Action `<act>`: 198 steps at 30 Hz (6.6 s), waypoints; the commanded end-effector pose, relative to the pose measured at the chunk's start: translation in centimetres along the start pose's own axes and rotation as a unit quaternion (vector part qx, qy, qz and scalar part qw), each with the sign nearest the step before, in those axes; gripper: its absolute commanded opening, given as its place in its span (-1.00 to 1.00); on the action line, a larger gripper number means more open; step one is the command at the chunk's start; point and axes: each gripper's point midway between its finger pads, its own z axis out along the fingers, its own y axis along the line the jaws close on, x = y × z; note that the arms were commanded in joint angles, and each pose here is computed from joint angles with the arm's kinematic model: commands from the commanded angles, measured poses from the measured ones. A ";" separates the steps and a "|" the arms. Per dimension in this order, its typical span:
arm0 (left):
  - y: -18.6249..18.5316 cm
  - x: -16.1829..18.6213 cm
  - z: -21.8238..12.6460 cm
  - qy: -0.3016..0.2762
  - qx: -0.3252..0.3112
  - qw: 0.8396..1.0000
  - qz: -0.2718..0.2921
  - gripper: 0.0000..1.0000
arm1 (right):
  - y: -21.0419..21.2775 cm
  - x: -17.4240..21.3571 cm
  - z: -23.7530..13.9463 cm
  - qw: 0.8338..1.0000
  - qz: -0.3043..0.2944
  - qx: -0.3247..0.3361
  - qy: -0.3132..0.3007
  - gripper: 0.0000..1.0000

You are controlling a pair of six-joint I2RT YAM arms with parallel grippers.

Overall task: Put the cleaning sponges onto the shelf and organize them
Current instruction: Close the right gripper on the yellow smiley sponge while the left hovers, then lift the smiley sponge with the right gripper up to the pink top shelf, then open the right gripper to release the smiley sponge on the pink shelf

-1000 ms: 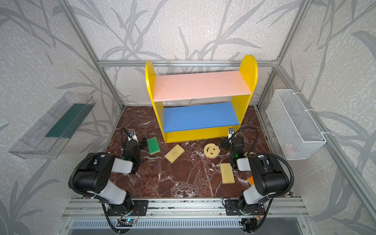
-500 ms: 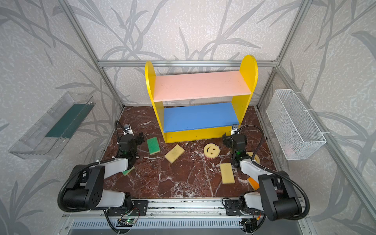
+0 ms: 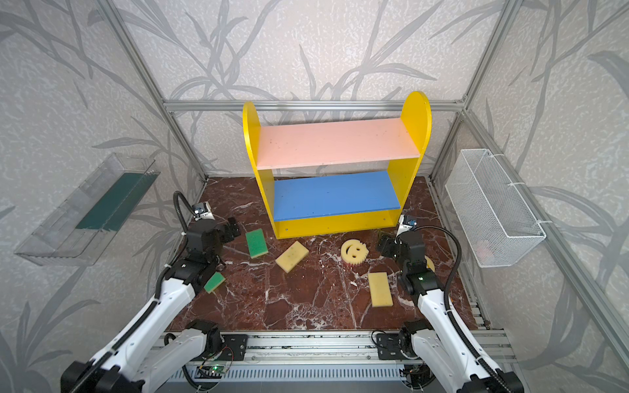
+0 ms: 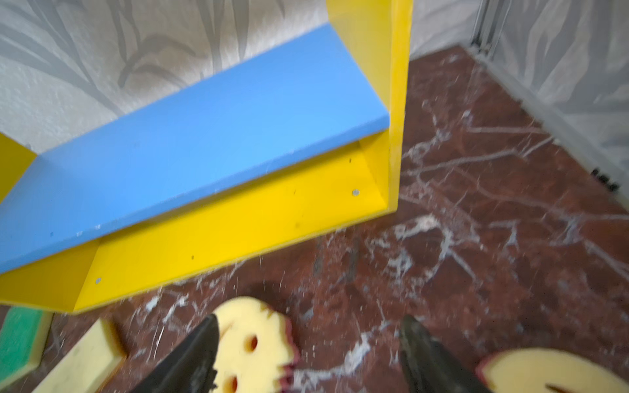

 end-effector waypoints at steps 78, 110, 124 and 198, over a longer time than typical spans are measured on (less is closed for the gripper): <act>-9.4 9.7 -8.0 0.105 0.208 0.972 -0.030 0.83 | 4.5 7.8 5.3 0.966 0.122 -0.086 0.211 -1.00; -10.3 4.5 -8.6 0.060 0.196 0.979 0.005 0.80 | 16.4 -14.9 -14.1 0.952 0.029 -0.304 -0.014 -1.00; -15.2 -0.9 -10.2 0.037 0.264 0.963 0.026 0.96 | 18.3 -25.9 -15.0 0.943 0.047 -0.308 -0.117 -1.00; -16.3 1.7 -10.4 0.099 0.289 0.952 0.027 0.98 | 8.3 -20.4 -11.5 0.976 0.145 -0.134 -0.091 0.57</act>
